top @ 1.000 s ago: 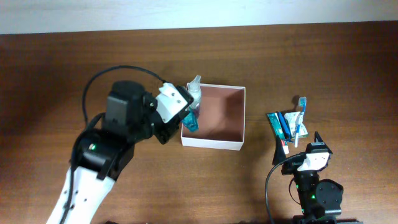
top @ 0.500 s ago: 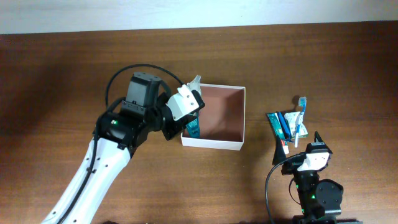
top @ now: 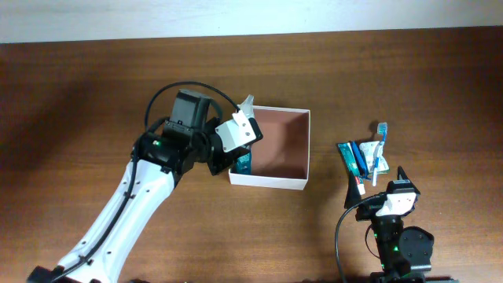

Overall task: Pack container
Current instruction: 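Carry the Listerine bottle right and lower it into the box, then open the left gripper and withdraw it left of the box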

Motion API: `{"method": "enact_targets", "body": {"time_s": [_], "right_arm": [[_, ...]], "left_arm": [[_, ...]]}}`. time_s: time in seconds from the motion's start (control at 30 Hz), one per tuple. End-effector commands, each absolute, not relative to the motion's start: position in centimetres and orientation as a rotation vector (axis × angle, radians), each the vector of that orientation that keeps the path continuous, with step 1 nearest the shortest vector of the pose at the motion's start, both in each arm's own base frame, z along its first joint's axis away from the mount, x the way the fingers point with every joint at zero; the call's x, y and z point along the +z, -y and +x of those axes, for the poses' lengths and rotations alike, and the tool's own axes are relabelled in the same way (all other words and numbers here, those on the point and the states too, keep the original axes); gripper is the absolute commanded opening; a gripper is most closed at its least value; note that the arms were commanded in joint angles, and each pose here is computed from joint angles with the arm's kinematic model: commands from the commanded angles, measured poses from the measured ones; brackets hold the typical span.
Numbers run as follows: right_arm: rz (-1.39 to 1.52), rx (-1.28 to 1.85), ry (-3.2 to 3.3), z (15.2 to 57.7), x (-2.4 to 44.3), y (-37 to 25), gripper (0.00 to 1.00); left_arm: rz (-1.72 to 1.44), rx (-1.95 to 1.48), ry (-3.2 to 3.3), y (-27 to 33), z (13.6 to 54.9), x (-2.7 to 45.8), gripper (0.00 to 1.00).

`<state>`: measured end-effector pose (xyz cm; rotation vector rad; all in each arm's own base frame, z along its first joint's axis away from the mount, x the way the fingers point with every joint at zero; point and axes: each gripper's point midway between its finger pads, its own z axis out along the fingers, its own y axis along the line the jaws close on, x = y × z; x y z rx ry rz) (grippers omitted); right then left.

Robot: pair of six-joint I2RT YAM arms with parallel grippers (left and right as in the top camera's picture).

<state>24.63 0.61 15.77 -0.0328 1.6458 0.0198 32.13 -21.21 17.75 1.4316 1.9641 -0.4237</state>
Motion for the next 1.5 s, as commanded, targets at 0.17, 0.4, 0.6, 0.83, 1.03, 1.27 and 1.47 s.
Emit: {"method": "enact_targets", "body": {"time_s": [0.17,0.4,0.6,0.83,1.03,1.27,1.47], "right_arm": [[-0.028,0.005,-1.647,24.6,15.6,-0.3,0.98],[-0.028,0.006,-1.647,24.6,15.6,-0.3,0.98],[-0.028,0.006,-1.648,24.6,15.6,-0.3,0.98],[-0.028,0.005,-1.648,24.6,15.6,-0.3,0.98],[-0.028,0.006,-1.648,24.6,15.6,-0.3,0.98],[-0.028,0.006,-1.648,24.6,15.6,-0.3,0.98],[-0.028,0.006,-1.647,24.6,15.6,-0.3,0.98]], "left_arm": [[1.505,-0.454,-1.926,22.0,32.4,16.4,0.29],[1.520,-0.451,-1.919,22.0,32.4,16.1,0.35],[1.517,-0.445,-1.923,21.8,32.5,16.1,0.43],[1.517,-0.445,-1.924,21.8,32.5,16.1,0.72],[1.503,-0.445,-1.907,22.1,32.9,16.4,0.78],[1.374,-0.455,-1.906,22.7,34.4,18.7,0.78],[1.301,-0.458,-1.894,22.8,34.9,21.2,0.78]]}}
